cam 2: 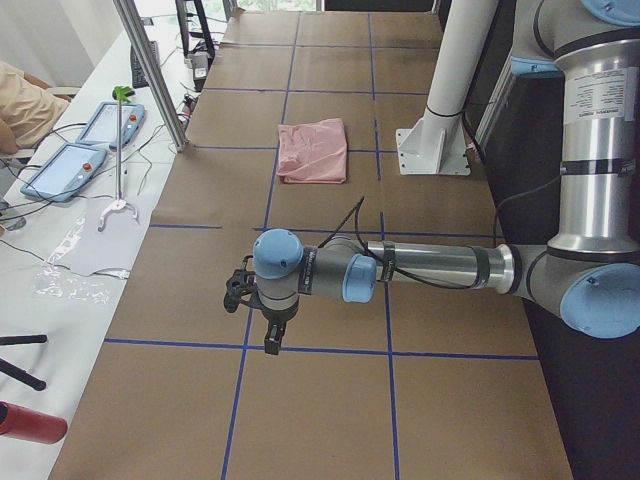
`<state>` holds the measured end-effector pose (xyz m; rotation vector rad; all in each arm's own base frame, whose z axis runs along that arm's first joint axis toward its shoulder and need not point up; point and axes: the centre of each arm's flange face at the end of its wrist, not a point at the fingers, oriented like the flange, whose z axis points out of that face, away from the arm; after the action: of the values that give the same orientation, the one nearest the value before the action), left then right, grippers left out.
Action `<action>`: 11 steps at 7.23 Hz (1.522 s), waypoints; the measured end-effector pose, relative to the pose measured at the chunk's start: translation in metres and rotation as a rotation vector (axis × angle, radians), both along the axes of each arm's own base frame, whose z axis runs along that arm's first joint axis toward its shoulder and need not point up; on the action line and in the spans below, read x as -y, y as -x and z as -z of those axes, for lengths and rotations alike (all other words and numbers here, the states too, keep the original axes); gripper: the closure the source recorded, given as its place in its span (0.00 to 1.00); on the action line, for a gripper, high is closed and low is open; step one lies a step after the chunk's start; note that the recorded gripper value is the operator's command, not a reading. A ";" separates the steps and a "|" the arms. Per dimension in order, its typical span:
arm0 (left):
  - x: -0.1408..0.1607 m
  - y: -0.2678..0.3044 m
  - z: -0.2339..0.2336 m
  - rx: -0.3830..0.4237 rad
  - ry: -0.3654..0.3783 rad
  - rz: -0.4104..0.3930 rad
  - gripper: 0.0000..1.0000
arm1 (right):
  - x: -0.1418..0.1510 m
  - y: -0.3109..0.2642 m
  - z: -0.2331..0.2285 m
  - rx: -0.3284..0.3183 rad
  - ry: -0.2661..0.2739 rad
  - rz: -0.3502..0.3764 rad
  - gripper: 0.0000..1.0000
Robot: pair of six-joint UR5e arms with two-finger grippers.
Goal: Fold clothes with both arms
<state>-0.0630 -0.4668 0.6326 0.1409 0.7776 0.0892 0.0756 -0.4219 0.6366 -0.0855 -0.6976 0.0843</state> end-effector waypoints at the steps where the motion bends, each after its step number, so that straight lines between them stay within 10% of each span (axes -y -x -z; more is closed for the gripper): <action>1: -0.003 0.000 -0.002 0.000 0.006 -0.001 0.00 | 0.000 0.000 -0.005 0.000 0.007 0.001 0.00; 11: -0.011 0.000 -0.010 0.003 0.026 -0.001 0.00 | 0.000 0.000 -0.010 0.005 0.011 0.004 0.00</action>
<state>-0.0631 -0.4559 0.6421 0.1161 0.7756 0.0801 0.0752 -0.4217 0.6462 -0.0977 -0.7023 0.0838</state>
